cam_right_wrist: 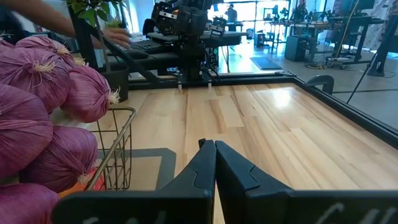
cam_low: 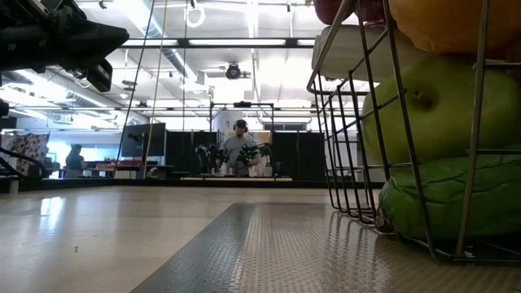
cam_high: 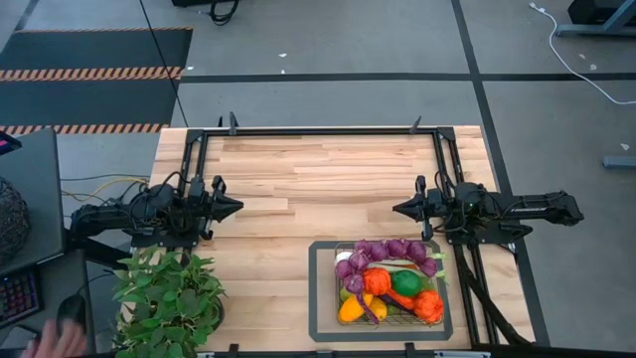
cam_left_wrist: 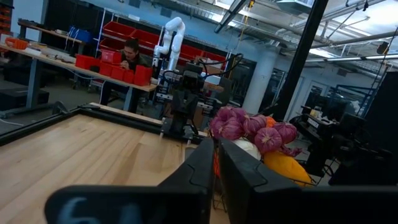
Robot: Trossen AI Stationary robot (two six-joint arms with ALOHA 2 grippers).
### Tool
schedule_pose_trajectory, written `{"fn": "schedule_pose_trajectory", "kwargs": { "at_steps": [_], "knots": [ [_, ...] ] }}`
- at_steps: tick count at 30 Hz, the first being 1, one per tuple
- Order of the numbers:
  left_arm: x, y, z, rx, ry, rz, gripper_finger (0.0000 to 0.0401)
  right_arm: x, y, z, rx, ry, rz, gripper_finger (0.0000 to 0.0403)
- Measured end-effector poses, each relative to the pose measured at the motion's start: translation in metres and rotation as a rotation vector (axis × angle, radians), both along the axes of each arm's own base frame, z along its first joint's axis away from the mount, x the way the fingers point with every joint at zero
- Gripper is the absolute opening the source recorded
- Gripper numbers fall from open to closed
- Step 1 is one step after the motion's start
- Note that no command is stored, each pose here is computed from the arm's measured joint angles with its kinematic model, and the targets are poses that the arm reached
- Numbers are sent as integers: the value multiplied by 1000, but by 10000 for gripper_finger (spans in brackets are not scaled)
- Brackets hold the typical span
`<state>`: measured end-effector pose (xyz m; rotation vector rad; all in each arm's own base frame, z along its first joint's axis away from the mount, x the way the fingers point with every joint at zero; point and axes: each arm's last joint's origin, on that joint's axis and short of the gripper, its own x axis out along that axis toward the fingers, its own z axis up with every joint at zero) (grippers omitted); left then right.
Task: Build produce basket
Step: Return to Home Position
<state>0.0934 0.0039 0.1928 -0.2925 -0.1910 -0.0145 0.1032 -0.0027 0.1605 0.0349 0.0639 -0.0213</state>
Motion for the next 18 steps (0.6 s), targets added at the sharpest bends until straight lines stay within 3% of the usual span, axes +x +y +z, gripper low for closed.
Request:
{"fn": "schedule_pose_trajectory", "kwargs": {
  "at_steps": [18],
  "knots": [
    [0, 0, 0, 0, 0, 0, 31, 0, 0, 0, 0, 0, 0, 16]
  ]
}}
